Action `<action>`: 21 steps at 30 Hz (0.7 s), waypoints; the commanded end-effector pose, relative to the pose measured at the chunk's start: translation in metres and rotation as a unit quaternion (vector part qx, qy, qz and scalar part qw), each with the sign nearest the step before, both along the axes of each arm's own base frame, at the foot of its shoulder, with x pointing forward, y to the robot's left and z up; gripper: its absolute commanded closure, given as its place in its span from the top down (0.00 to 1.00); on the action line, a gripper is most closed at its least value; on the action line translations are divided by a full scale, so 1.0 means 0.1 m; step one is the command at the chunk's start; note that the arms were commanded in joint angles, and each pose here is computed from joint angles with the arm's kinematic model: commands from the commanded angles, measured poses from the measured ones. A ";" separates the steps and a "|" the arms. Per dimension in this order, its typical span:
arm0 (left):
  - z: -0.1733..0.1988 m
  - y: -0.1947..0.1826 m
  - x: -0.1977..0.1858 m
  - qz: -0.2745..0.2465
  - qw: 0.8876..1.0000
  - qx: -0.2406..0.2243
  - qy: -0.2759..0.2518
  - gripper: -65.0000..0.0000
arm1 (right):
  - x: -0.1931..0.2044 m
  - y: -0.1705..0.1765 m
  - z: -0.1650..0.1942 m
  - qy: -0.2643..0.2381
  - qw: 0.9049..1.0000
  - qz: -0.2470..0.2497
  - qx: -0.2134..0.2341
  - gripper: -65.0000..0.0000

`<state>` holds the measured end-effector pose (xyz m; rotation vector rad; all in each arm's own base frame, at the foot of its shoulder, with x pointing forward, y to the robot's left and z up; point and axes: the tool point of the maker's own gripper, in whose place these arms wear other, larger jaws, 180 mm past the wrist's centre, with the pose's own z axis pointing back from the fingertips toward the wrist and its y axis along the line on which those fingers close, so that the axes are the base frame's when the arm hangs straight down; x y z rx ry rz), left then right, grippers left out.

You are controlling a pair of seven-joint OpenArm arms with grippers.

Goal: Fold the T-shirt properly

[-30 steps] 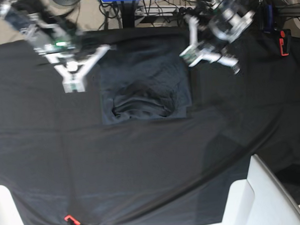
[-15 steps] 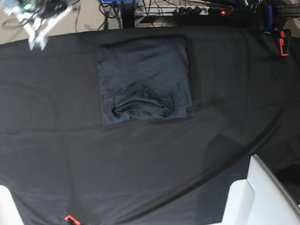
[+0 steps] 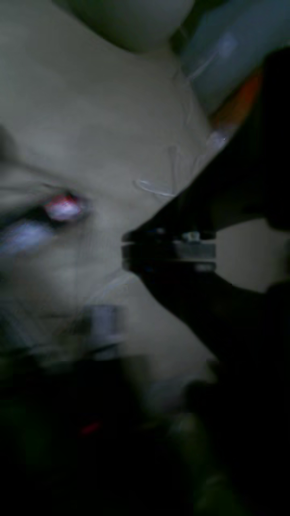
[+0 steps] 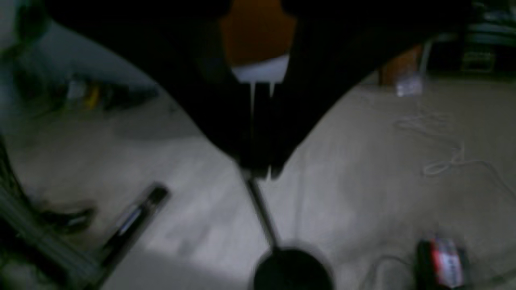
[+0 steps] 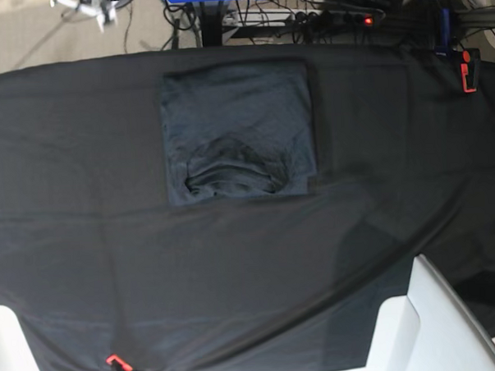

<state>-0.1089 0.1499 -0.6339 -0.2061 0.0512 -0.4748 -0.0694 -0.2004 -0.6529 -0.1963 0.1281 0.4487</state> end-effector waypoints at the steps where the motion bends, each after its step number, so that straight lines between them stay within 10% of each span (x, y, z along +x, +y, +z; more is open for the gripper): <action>1: -0.04 0.01 -0.36 0.018 0.998 0.000 0.056 0.00 | -0.07 -0.15 0.00 -0.003 1.000 0.013 0.000 0.00; 4: -0.10 -0.12 -0.09 0.066 0.997 -0.034 0.010 0.00 | 0.05 0.04 -0.01 -0.075 0.992 0.019 0.096 0.00; 13: -0.09 -0.07 0.43 0.120 0.987 -0.048 -0.094 0.00 | 0.23 0.19 -0.03 -0.098 0.988 0.014 0.119 0.00; 21: -0.12 0.08 0.82 0.111 0.986 -0.040 -0.121 0.00 | 0.39 0.31 -0.04 -0.149 0.969 -0.167 0.100 0.01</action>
